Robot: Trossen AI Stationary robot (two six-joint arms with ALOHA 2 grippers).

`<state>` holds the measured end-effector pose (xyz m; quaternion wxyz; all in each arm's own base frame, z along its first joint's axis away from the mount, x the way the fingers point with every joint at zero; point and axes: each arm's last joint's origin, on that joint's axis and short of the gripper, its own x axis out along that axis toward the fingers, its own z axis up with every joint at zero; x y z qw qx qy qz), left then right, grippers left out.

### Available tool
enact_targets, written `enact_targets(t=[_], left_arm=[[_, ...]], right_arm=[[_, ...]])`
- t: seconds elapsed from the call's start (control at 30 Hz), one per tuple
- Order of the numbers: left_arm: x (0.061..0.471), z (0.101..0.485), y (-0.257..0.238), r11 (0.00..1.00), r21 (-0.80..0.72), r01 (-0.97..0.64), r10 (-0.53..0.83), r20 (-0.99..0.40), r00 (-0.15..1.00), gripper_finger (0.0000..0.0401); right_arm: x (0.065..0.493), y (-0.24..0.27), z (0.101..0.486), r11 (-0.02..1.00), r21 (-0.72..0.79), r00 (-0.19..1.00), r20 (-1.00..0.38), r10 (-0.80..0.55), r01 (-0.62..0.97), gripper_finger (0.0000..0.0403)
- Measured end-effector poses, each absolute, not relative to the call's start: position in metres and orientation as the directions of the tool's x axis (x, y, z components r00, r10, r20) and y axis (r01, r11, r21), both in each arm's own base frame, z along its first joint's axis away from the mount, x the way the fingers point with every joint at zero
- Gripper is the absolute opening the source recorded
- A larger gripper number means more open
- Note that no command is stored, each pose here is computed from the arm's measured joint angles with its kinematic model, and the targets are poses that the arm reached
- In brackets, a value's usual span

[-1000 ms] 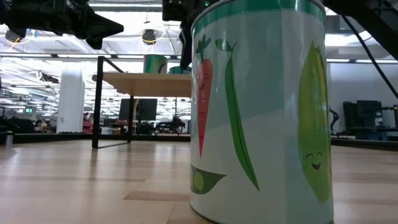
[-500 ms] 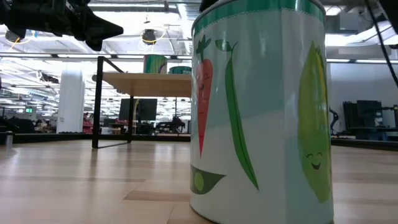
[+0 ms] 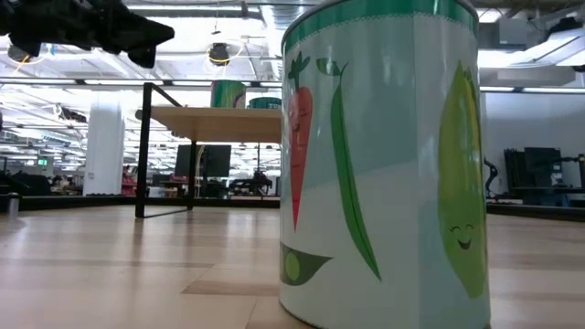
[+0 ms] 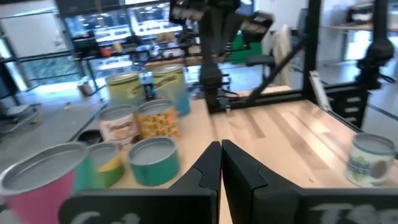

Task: Pick and place cans onto a shelf
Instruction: Put the white can on the shelf

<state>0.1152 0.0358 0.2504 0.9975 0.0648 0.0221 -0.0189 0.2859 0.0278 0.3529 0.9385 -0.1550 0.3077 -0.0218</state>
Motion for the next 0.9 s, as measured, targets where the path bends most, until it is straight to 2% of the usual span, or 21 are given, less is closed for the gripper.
enact_targets(t=[0.17, 0.3, 0.53, 0.67, 0.9], left_arm=[[0.128, 0.251, 0.024, 0.979, 0.166, 0.114, -0.109, -0.034, 0.993, 0.0002], [0.143, 0.26, 0.008, 0.966, 0.203, 0.161, -0.156, -0.043, 0.987, 0.0002], [0.177, 0.28, -0.031, 0.924, 0.31, 0.223, -0.191, -0.131, 0.973, 0.0002], [0.202, 0.291, -0.052, 0.904, 0.352, 0.241, -0.159, -0.247, 0.956, 0.0002], [0.255, 0.29, -0.084, 0.882, 0.311, 0.353, -0.177, -0.474, 0.862, 0.0002]], right_arm=[[0.238, 0.039, 0.308, 0.965, -0.261, 0.927, -0.362, -0.096, -0.002, 0.0006], [0.204, 0.047, 0.285, 0.965, -0.257, 0.965, -0.237, -0.109, 0.046, 0.0004], [0.168, 0.049, 0.266, 0.962, -0.248, 0.972, -0.171, -0.163, 0.117, 0.001], [0.159, 0.045, 0.254, 0.965, -0.232, 0.977, -0.142, -0.16, 0.124, 0.0004], [0.156, 0.04, 0.238, 0.964, -0.215, 0.979, -0.101, -0.179, 0.154, 0.0008]])
